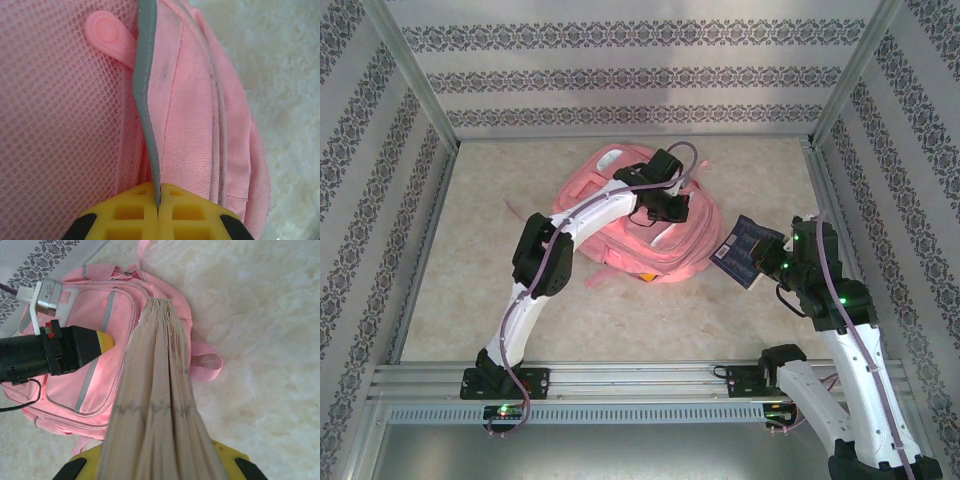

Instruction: Pack the student bag

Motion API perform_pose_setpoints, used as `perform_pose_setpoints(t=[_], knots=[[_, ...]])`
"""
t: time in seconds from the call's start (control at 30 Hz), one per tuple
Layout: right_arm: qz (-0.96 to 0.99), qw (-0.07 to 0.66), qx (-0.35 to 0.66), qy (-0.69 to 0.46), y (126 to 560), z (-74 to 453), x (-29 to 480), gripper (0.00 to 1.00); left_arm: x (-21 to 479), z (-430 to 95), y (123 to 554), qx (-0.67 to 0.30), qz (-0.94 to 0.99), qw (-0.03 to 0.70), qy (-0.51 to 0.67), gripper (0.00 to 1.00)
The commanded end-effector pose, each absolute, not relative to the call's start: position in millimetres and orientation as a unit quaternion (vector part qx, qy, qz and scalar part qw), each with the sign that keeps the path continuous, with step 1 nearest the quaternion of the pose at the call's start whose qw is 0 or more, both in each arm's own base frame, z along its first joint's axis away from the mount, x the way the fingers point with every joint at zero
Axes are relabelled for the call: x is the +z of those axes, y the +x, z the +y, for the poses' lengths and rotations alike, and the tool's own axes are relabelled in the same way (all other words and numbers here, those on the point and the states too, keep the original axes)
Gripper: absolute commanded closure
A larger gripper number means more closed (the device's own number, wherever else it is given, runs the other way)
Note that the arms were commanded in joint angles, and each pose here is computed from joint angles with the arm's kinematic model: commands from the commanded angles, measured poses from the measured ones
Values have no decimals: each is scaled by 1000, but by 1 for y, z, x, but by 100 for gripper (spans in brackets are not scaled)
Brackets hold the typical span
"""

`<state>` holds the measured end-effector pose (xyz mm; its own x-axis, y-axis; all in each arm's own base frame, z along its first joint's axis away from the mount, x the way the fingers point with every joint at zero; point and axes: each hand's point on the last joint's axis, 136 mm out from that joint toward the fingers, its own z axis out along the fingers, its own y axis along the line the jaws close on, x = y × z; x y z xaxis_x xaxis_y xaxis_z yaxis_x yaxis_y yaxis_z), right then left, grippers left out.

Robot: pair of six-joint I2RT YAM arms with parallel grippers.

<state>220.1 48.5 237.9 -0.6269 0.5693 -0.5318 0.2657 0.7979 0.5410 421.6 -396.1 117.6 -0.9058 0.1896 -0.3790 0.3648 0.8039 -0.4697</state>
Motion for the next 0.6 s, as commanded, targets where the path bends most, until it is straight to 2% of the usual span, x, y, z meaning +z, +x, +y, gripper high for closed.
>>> perform_pose_setpoints(t=[0.0, 0.17, 0.33, 0.57], knots=[[865, 401, 198, 226, 227, 41, 257, 100, 171, -389, 425, -261, 928, 210, 162, 100], [863, 412, 176, 233, 231, 33, 262, 100, 245, -373, 424, -284, 909, 266, 152, 100], [854, 411, 194, 255, 248, 36, 255, 100, 277, -360, 413, -297, 904, 267, 156, 100], [762, 419, 427, 247, 305, 93, 268, 100, 281, -345, 400, -307, 904, 254, 154, 100]])
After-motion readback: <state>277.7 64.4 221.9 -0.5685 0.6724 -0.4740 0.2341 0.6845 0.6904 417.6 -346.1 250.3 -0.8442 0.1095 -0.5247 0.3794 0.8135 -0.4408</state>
